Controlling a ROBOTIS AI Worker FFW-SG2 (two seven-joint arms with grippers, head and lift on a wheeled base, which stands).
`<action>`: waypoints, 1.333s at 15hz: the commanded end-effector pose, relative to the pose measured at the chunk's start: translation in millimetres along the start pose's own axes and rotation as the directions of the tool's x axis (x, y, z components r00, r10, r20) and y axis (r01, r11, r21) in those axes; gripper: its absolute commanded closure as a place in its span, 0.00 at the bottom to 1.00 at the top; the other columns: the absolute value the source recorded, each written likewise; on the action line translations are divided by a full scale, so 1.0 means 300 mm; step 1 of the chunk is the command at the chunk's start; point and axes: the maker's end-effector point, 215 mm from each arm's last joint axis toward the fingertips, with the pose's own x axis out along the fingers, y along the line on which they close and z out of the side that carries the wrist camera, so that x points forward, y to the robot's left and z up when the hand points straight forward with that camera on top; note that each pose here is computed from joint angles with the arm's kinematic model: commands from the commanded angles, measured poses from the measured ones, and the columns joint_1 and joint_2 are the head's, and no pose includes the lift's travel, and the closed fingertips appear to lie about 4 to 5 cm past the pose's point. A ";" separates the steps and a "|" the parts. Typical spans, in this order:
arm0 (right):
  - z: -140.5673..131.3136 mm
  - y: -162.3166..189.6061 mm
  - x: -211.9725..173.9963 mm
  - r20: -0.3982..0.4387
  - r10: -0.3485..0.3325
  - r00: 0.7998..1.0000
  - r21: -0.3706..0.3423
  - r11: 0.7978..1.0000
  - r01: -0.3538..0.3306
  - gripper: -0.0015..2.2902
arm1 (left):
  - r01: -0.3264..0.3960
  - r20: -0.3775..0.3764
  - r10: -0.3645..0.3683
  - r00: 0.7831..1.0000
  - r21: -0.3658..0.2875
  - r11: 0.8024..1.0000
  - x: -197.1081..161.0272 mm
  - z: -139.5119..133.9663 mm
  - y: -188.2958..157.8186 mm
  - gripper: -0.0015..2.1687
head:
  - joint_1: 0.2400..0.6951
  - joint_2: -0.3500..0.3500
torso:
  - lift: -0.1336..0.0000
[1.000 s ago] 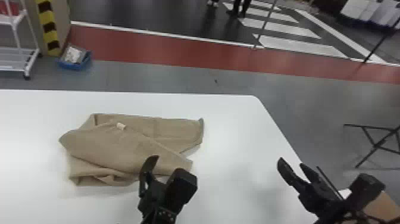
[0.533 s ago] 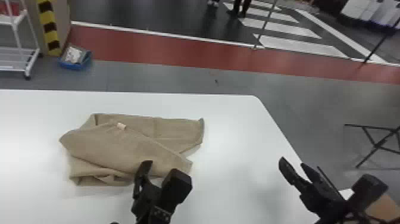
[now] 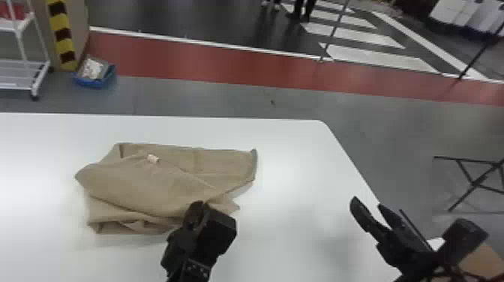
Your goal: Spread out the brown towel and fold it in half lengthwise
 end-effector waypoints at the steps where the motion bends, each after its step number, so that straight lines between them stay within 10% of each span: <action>1: 0.002 0.009 0.007 0.004 0.002 1.000 0.004 1.000 -0.002 0.08 | -0.005 0.042 0.007 0.999 -0.034 0.999 -0.027 0.076 0.031 0.67 | 1.00 0.00 | 0.07; 7: 0.004 0.019 0.020 0.006 0.007 1.000 0.003 1.000 -0.007 0.08 | -0.084 0.082 0.096 0.992 -0.134 0.987 -0.108 0.137 0.276 0.67 | 1.00 0.00 | 0.07; 14: -0.014 0.095 0.054 -0.006 0.038 0.999 0.009 0.999 -0.038 0.08 | -0.352 -0.118 0.336 0.934 -0.165 0.921 -0.185 -0.221 0.791 0.66 | 1.00 0.00 | 0.07; 17: -0.017 0.136 0.064 -0.012 0.056 0.998 0.006 0.998 -0.056 0.08 | -0.369 -0.187 0.338 0.922 -0.164 0.915 -0.198 -0.349 0.817 0.47 | 1.00 0.04 | 0.07; 20: -0.008 0.148 0.061 -0.014 0.060 0.998 0.001 0.998 -0.060 0.08 | -0.405 -0.205 0.371 0.906 -0.161 0.900 -0.229 -0.382 0.856 0.01 | 1.00 0.10 | 0.07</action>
